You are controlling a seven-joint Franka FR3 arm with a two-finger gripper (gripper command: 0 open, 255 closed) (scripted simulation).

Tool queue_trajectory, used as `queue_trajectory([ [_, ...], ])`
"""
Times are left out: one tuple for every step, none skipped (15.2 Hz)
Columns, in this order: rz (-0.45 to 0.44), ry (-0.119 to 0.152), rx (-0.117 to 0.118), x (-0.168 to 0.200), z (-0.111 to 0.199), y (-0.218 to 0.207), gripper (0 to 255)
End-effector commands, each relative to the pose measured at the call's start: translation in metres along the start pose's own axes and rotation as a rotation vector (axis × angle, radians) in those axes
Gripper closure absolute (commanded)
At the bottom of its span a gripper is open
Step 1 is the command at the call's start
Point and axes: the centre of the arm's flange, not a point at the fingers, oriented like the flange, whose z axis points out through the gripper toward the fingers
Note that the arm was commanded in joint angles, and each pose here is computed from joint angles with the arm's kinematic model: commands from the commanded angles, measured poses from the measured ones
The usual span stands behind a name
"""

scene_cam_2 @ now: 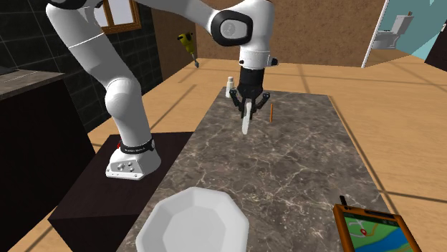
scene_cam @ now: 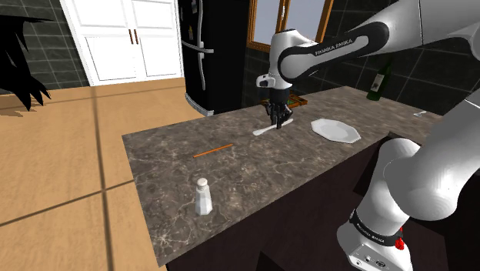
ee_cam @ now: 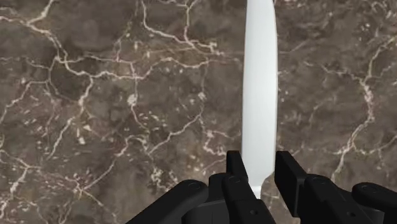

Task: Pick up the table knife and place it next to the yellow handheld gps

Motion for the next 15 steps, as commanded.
queue_trajectory([
  [-0.002,-0.001,-0.001,-0.011,0.004,0.022,255],
  [-0.002,-0.001,-0.001,-0.018,0.004,0.033,255],
  [-0.002,-0.001,-0.001,-0.026,0.005,0.044,255],
  [-0.002,-0.001,-0.001,-0.033,0.005,0.055,255],
  [-0.002,-0.001,-0.001,-0.041,0.005,0.066,255],
  [-0.002,-0.001,-0.001,-0.048,0.005,0.077,255],
  [-0.002,-0.001,-0.001,-0.056,0.005,0.088,255],
  [-0.002,-0.001,-0.001,-0.063,0.005,0.099,255],
  [-0.002,-0.001,-0.001,-0.071,0.006,0.109,255],
  [-0.002,-0.001,-0.001,-0.078,0.006,0.120,255],
  [-0.002,-0.001,-0.001,-0.085,0.006,0.131,255],
  [-0.002,-0.001,-0.001,-0.093,0.006,0.142,255],
  [-0.002,-0.001,-0.001,-0.100,0.006,0.153,255],
  [-0.002,-0.001,-0.001,-0.108,0.006,0.164,255],
  [-0.002,-0.001,-0.001,-0.115,0.007,0.175,255],
])
